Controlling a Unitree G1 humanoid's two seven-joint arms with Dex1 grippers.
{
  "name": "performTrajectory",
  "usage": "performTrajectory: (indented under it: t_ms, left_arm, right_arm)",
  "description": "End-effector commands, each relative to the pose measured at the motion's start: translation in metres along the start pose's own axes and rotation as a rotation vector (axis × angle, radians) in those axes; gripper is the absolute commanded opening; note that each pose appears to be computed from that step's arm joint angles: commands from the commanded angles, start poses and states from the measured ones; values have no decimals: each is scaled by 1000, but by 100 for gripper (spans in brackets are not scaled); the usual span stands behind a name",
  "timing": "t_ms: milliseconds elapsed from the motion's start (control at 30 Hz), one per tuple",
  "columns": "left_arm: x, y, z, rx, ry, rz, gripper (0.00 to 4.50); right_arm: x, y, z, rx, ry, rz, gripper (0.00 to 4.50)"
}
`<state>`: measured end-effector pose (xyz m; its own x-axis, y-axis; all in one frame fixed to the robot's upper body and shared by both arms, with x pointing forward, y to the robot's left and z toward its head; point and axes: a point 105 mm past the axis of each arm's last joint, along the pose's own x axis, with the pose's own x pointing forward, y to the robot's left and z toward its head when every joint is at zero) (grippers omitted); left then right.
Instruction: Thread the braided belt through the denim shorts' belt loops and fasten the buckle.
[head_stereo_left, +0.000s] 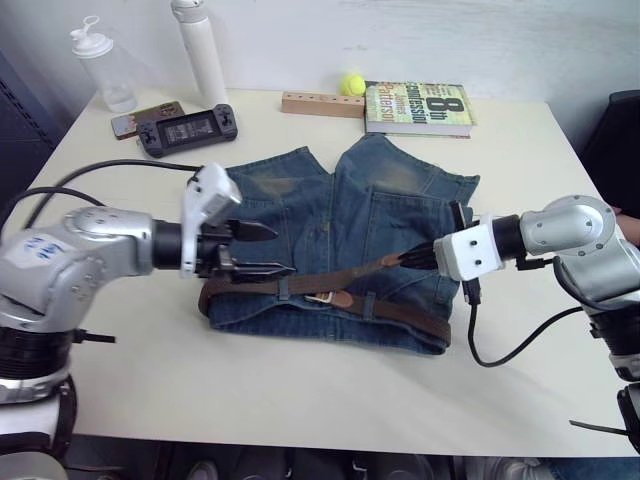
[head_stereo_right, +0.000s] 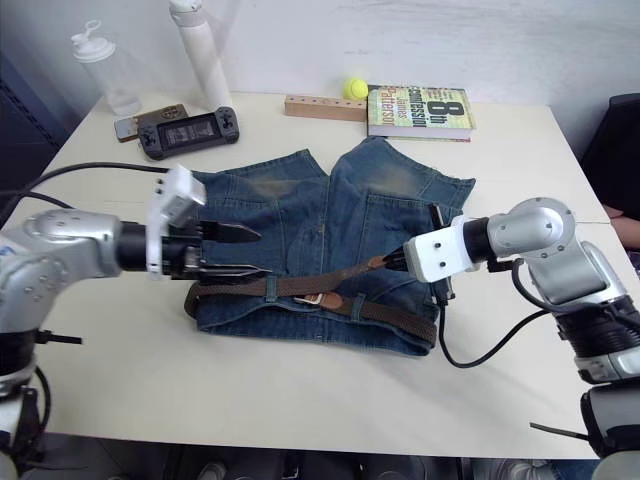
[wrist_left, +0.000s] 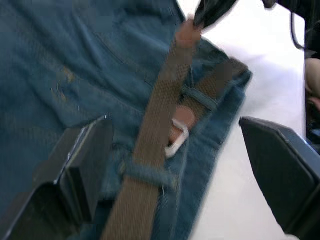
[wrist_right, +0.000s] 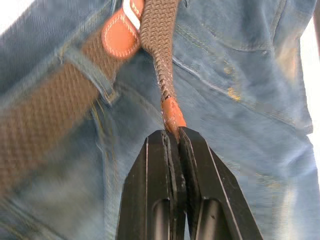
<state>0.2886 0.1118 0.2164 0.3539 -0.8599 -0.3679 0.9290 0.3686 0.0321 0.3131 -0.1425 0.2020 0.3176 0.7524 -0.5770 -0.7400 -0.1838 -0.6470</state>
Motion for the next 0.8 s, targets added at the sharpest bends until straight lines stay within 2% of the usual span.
performTrajectory:
  t_ms: [33, 167, 333, 533, 633, 700, 733, 767, 800]
  left_arm:
    - [24, -9, 17, 100, -53, 27, 439]
    - [50, -15, 16, 258, -22, 67, 439]
    - [64, -8, 9, 319, 7, 143, 439]
    - [77, -6, 12, 368, -17, 205, 439]
    - [85, -10, 9, 399, -6, 176, 364]
    - [86, -11, 6, 440, 10, 166, 300]
    - [85, -9, 7, 457, 12, 169, 248]
    - [84, -6, 8, 471, 9, 177, 233]
    - [83, -3, 12, 475, -5, 185, 193]
  right_arm:
    - [-19, -16, 18, 118, -42, -63, 0]
    - [-24, -25, 27, 219, -66, -86, 0]
    - [-24, -28, 38, 265, -99, -96, 0]
    - [-24, -27, 47, 281, -135, -107, 0]
    - [-23, -25, 51, 290, -154, -102, 0]
    - [-23, -24, 50, 287, -145, -93, 0]
    - [-23, -23, 50, 288, -143, -92, 0]
    - [-23, -23, 49, 290, -139, -92, 0]
    - [-23, -22, 49, 294, -137, -90, 0]
